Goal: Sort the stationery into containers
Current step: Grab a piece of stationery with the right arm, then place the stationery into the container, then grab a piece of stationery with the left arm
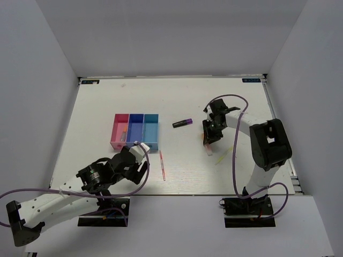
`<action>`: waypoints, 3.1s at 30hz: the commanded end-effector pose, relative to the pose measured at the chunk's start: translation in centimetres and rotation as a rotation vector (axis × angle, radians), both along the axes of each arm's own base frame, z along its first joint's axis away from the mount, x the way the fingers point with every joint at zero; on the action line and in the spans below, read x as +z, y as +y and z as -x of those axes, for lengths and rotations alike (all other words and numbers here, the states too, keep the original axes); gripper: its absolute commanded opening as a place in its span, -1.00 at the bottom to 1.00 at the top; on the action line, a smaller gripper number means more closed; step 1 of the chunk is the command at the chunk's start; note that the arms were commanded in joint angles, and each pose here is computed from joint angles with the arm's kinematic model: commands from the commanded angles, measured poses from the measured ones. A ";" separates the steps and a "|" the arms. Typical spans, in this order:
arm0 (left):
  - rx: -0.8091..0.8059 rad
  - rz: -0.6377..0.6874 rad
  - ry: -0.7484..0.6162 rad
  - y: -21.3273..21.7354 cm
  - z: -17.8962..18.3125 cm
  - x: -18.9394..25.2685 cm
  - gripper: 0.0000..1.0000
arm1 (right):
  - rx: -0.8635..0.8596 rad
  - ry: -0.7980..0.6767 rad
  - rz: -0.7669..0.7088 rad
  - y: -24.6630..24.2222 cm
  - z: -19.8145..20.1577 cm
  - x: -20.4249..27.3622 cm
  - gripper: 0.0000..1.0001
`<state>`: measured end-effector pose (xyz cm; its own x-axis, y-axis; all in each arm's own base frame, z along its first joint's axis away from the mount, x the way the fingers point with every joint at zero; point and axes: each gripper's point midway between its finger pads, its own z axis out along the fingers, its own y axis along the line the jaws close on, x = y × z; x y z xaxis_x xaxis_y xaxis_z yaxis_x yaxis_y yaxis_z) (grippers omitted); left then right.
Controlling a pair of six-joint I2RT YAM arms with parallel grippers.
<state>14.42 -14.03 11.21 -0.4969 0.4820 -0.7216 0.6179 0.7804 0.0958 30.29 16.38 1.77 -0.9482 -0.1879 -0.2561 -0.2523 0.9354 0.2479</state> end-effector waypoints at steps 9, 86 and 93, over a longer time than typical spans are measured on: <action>0.099 0.055 -0.119 1.5 -1.3 1.8 0.70 | 0.322 0.022 -0.323 7.2 2.0 7.6 -1.00; 0.554 0.352 -0.504 10.8 -3.0 8.2 0.63 | 0.646 -0.705 -0.807 42.2 -3.9 16.8 -0.02; 0.545 0.343 -0.501 10.6 -3.1 8.1 0.61 | 0.696 -0.737 -0.656 38.1 -4.8 20.2 -0.18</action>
<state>17.40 -2.95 19.48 -0.1679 -0.0446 -0.9848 0.0738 0.9956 -0.0577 34.08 57.41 15.36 -0.3838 -0.2206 -0.8967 -0.9075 0.2695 0.3221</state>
